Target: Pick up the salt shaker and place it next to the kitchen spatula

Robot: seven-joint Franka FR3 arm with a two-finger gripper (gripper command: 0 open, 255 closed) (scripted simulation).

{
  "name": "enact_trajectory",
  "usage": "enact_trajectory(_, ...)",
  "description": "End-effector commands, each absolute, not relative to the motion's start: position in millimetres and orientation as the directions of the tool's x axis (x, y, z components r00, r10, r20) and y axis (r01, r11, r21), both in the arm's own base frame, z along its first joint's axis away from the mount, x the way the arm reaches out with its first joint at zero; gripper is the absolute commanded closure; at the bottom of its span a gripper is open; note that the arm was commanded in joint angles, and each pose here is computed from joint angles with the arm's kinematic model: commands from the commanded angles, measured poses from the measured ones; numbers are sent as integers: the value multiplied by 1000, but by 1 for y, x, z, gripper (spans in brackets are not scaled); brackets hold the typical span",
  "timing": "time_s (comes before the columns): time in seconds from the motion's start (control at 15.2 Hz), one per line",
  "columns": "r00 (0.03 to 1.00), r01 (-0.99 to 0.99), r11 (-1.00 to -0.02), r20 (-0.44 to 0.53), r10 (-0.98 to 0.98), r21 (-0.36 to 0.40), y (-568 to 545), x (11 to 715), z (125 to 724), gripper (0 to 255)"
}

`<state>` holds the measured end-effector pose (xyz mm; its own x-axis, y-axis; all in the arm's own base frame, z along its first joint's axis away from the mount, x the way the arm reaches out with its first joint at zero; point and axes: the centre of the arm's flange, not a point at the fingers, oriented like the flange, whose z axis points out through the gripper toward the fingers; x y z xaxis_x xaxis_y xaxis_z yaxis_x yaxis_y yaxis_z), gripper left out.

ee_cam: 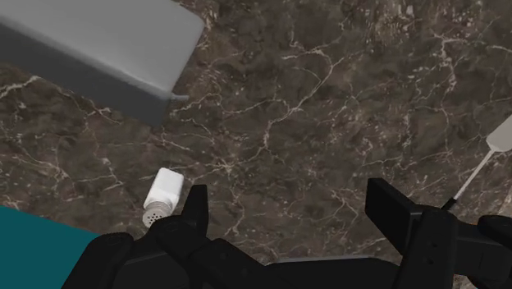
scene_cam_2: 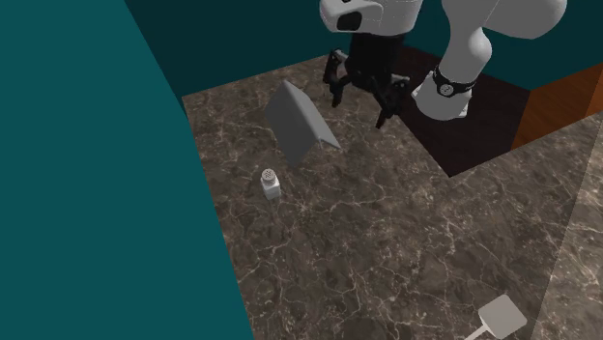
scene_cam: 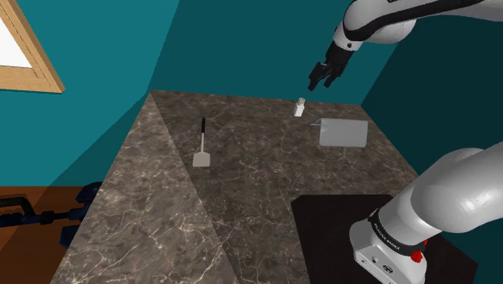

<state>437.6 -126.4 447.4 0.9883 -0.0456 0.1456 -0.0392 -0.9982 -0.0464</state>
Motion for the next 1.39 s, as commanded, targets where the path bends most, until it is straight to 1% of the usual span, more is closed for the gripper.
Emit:
enact_trajectory(0.0, 988, -38, -999, 146, -44, -38, -142, 451, 431, 0)
enact_trajectory(0.92, 989, -35, -999, 141, -33, 10, -242, 547, 314, 0)
enact_trajectory(1.32, 989, -35, -999, 141, -33, 12, -247, 555, 283, 0)
